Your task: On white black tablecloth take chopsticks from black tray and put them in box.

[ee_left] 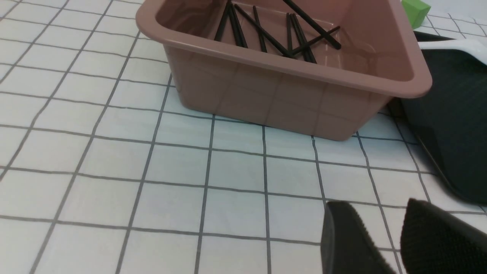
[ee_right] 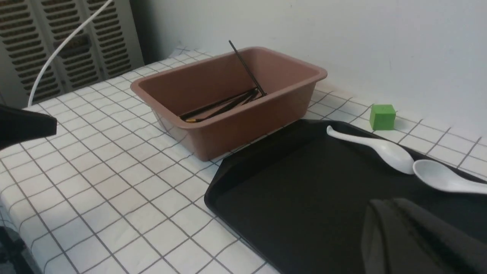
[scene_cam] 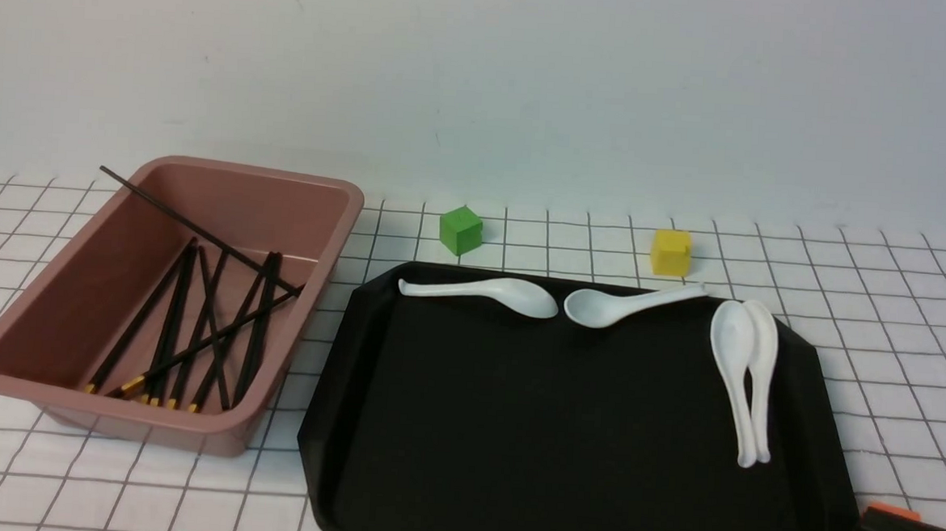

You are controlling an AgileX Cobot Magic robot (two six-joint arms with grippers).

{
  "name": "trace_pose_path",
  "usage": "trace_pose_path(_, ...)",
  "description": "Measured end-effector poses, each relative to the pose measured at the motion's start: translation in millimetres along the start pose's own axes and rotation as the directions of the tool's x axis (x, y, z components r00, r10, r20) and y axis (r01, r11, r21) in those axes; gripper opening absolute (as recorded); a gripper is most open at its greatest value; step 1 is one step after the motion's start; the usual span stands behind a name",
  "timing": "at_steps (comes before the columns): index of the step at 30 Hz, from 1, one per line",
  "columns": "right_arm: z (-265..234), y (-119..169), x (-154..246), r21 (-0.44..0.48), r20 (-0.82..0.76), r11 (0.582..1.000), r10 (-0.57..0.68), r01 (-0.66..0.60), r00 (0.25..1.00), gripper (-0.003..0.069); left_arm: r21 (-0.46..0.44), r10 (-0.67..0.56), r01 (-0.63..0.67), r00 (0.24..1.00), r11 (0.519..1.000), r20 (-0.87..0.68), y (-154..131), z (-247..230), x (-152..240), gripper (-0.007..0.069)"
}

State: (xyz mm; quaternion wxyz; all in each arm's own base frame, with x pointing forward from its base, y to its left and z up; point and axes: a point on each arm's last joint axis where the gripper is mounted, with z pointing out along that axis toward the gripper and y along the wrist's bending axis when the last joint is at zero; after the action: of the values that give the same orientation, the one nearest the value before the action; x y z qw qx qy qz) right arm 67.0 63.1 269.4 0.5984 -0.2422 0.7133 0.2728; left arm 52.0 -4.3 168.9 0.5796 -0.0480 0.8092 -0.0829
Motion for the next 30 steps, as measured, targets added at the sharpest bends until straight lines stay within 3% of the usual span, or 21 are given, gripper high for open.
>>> trace_pose_path(13,-3.1,-4.5,10.3,0.040,-0.017,0.999,-0.013,0.014,1.000,0.0022,0.000,0.000,0.000,1.000,1.000,0.000,0.0,0.0,0.0,0.0239)
trace_pose_path(18,-13.6,-18.7,25.4,0.206,0.021,0.978,-0.004,0.000,1.000,0.0024,0.000,0.000,0.000,1.000,1.000,0.000,0.0,0.0,0.0,0.0239)
trace_pose_path(25,-30.4,-36.4,66.9,0.488,0.032,0.872,-0.063,0.039,0.998,0.0032,0.000,0.000,0.000,1.000,1.000,0.000,0.0,0.0,0.0,0.0239)
trace_pose_path(30,-33.8,-40.5,83.8,0.561,0.015,0.827,-0.046,0.030,0.999,0.0038,0.000,0.000,0.000,1.000,1.000,0.000,0.0,0.0,0.0,0.0239)
